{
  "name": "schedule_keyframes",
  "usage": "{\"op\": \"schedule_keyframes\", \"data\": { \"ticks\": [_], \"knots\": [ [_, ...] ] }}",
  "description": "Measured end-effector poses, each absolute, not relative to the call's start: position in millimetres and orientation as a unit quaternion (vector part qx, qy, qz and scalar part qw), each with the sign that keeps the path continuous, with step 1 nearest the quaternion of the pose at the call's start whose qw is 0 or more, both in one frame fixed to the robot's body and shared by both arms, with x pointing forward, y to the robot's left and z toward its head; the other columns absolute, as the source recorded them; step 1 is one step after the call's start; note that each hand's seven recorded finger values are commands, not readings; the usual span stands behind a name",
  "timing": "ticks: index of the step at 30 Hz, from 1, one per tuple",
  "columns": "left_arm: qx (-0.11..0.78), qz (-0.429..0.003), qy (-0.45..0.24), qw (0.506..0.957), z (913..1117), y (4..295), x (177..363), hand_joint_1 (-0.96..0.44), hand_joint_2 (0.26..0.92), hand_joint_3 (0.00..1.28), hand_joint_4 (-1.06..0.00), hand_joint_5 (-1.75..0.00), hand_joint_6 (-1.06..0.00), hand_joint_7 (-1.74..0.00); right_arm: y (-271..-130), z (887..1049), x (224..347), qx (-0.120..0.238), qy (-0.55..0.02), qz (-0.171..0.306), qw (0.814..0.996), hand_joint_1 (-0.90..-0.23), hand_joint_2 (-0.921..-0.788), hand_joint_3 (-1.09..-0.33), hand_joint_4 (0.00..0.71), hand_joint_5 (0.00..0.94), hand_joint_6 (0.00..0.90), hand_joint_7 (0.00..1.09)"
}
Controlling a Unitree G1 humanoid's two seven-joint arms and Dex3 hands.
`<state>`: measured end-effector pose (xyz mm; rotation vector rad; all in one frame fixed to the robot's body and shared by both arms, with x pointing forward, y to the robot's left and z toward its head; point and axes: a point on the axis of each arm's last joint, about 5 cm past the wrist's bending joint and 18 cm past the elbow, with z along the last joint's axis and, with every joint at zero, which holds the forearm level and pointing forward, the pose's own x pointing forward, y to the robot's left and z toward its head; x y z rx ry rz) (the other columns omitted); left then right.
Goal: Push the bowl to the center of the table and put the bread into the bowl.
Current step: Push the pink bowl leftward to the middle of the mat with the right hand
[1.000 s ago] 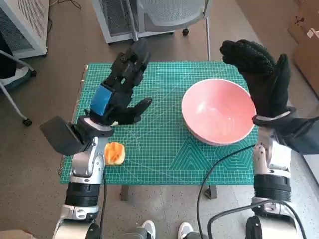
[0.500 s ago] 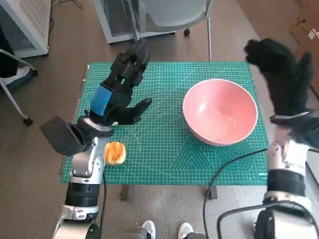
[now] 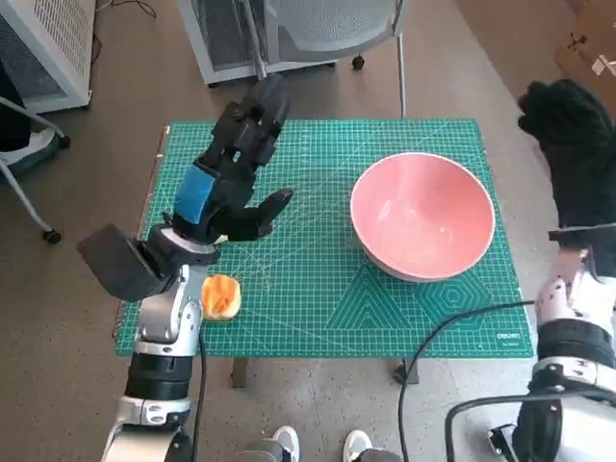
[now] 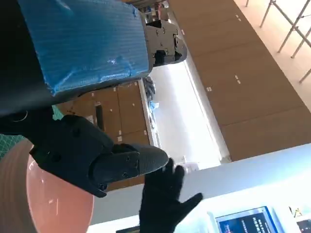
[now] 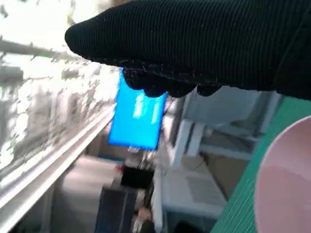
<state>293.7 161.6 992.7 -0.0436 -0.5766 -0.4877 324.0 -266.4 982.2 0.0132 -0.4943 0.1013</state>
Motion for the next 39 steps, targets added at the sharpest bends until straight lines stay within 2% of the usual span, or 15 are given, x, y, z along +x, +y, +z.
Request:
{"op": "schedule_keyframes", "data": {
  "ticks": [11, 18, 26, 32, 39],
  "knots": [
    [-0.024, -0.237, -0.273, 0.932, 989, 162, 294.7, -0.41, 0.639, 0.66, 0.0, 0.0, 0.0, -0.35, -270.6, 967.4, 322.4, 0.025, -0.165, -0.005, 0.986, -0.635, -0.921, -0.74, 0.216, 0.015, 0.372, 0.02],
    [-0.023, -0.239, -0.273, 0.931, 989, 162, 294.7, -0.41, 0.639, 0.67, 0.0, 0.0, 0.0, -0.35, -270.0, 958.7, 321.8, 0.03, -0.113, -0.025, 0.993, -0.571, -0.921, -0.765, 0.226, 0.015, 0.391, 0.03],
    [-0.019, -0.239, -0.276, 0.931, 991, 164, 294.5, -0.41, 0.637, 0.67, 0.0, 0.0, 0.0, -0.35, -270.2, 949.6, 320.1, 0.037, -0.061, -0.045, 0.996, -0.559, -0.921, -0.773, 0.257, 0.024, 0.418, 0.04],
    [-0.016, -0.239, -0.28, 0.93, 993, 165, 293.9, -0.41, 0.634, 0.68, 0.0, 0.0, 0.0, -0.35, -269.1, 944.7, 319.1, 0.04, -0.039, -0.053, 0.997, -0.571, -0.921, -0.772, 0.272, 0.025, 0.41, 0.03],
    [-0.013, -0.24, -0.285, 0.928, 995, 165, 292.9, -0.41, 0.63, 0.68, 0.0, 0.0, 0.0, -0.36, -261.4, 939.7, 320.3, 0.045, -0.024, -0.048, 0.998, -0.577, -0.921, -0.773, 0.281, 0.022, 0.416, 0.03]
  ]
}}
